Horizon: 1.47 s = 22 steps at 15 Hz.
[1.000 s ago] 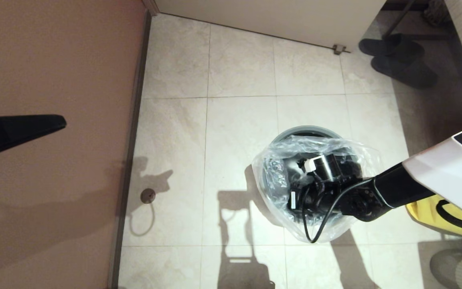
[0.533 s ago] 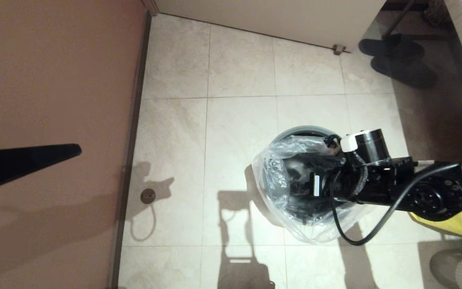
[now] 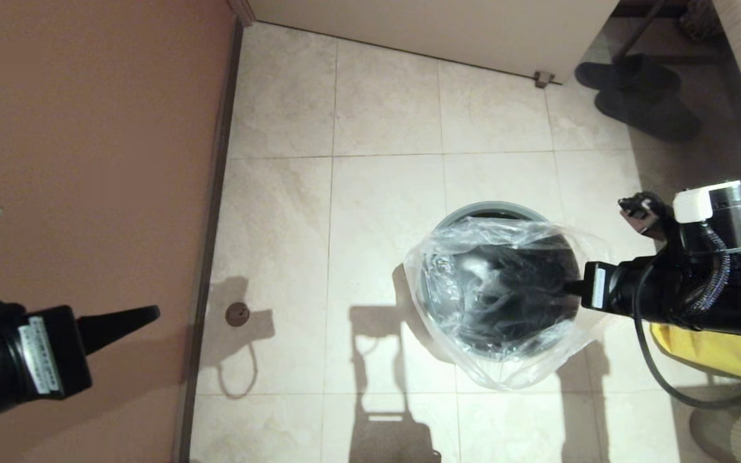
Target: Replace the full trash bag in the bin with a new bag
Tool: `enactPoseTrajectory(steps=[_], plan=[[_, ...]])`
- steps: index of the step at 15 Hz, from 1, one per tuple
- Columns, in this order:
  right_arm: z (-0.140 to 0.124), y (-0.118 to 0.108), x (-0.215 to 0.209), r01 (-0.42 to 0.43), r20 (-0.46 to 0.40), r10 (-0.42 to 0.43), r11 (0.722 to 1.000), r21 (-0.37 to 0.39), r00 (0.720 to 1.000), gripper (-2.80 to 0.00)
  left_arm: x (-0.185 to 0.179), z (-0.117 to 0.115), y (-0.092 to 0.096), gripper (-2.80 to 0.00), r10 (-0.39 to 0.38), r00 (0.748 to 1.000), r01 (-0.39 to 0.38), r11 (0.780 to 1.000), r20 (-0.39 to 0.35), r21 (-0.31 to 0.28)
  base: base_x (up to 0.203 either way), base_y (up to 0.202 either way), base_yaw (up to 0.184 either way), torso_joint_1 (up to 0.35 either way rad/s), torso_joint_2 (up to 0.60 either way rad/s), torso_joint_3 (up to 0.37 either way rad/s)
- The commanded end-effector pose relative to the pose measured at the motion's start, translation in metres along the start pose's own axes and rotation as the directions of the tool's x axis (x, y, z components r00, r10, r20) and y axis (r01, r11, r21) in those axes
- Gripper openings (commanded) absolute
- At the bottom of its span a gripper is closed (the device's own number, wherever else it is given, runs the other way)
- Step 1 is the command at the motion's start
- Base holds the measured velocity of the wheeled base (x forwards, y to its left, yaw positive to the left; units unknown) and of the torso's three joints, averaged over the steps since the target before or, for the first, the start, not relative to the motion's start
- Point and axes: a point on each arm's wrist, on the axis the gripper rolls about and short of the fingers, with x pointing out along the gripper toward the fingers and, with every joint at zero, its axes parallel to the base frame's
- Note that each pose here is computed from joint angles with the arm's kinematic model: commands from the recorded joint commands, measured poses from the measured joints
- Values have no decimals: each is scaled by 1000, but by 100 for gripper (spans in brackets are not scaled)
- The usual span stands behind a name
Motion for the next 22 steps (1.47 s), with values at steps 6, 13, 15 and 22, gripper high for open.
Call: enactPoseTrajectory(steps=[6,13,15,22], plan=[[13,-38,-36,127,47,-132,988,91,990,-280,-5,-17,18,-280,82,993,-83,997,88,6,0,0,0,0,0,0],[23,-47,-84,142,212,-173,978,151,962,-280,-27,-17,33,-280,209,952,-210,977,225,-23,0,0,0,0,0,0],[27,-48,-105,123,292,-179,972,200,940,-280,-38,-19,38,-280,256,928,-252,967,271,-51,0,0,0,0,0,0],[-16,-38,-189,8,491,-146,962,272,859,-280,-92,-47,41,-280,374,795,-361,924,478,-124,0,0,0,0,0,0]])
